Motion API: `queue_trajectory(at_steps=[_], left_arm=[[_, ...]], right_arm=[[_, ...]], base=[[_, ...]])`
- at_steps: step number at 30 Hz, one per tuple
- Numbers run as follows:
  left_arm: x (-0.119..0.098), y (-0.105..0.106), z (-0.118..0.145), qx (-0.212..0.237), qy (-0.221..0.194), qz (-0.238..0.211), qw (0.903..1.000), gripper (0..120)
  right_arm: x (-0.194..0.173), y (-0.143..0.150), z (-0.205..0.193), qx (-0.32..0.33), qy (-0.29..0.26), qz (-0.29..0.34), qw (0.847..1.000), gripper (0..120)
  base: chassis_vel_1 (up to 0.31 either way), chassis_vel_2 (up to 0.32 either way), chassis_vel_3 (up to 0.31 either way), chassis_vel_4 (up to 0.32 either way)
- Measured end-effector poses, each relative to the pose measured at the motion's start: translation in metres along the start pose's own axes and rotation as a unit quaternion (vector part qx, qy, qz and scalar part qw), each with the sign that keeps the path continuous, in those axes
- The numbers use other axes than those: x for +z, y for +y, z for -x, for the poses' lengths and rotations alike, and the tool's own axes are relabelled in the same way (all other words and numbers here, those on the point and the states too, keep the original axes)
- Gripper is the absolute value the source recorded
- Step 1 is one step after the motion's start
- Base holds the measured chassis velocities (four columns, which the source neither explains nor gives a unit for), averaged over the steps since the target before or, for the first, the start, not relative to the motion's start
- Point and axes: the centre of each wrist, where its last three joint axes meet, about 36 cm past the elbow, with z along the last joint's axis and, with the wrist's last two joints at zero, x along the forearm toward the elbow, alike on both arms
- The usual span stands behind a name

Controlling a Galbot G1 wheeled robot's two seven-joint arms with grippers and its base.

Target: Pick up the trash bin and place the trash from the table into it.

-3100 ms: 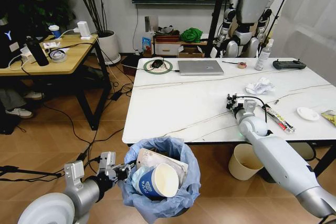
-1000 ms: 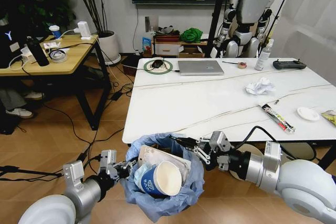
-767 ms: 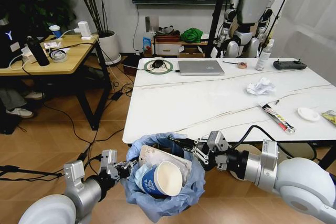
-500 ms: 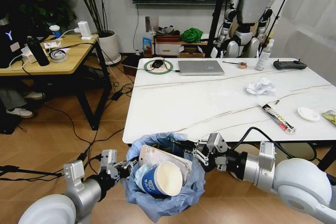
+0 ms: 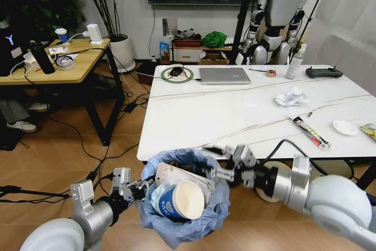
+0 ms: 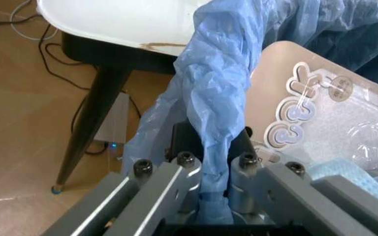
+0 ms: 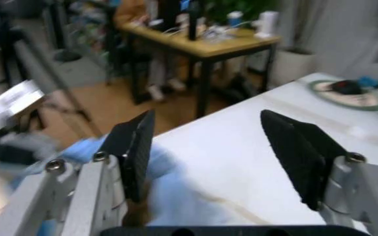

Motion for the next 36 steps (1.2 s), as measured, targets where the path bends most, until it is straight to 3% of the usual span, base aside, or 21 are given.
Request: queue_trajectory(at_steps=[4,5,11,13,17,20,23,26,36], left_arm=[[0.001,0.001,0.0,-0.002,0.0,0.0,1.0,0],[0.001,0.001,0.0,-0.002,0.0,0.0,1.0,0],[0.0,0.002,-0.002,-0.005,-0.001,0.004,1.0,0],[0.0,0.002,-0.002,-0.005,-0.001,0.004,1.0,0],[-0.001,0.002,-0.004,-0.007,-0.002,0.004,1.0,0],[-0.002,0.002,-0.005,-0.008,-0.002,0.006,1.0,0],[-0.002,0.002,-0.005,-0.008,-0.002,0.006,1.0,0],[-0.004,0.003,-0.004,-0.008,-0.001,0.009,0.9999,0],[-0.005,0.007,-0.002,-0.011,0.0,0.007,0.9999,0]], right_arm=[[0.004,-0.041,0.003,0.128,-0.018,0.006,0.992,82],[0.004,-0.041,0.003,0.128,-0.018,0.006,0.992,82],[0.035,-0.144,-0.005,0.328,0.005,0.039,0.944,100],[0.039,-0.155,-0.006,0.343,0.007,0.044,0.938,100],[0.049,-0.213,-0.01,0.42,0.022,0.073,0.904,100],[0.052,-0.25,-0.012,0.458,0.036,0.103,0.882,100],[0.054,-0.262,-0.013,0.468,0.043,0.119,0.875,100],[0.066,-0.287,-0.018,0.492,0.067,0.15,0.855,100],[0.107,-0.318,-0.032,0.518,0.106,0.195,0.826,100]], base=[[0.0,0.0,0.0,0.0],[0.0,0.0,0.0,0.0],[0.0,0.0,0.0,0.0],[0.0,0.0,0.0,0.0],[0.0,0.0,0.0,0.0],[0.0,0.0,0.0,0.0],[0.0,0.0,0.0,0.0],[0.0,0.0,0.0,0.0],[0.0,0.0,0.0,0.0]])
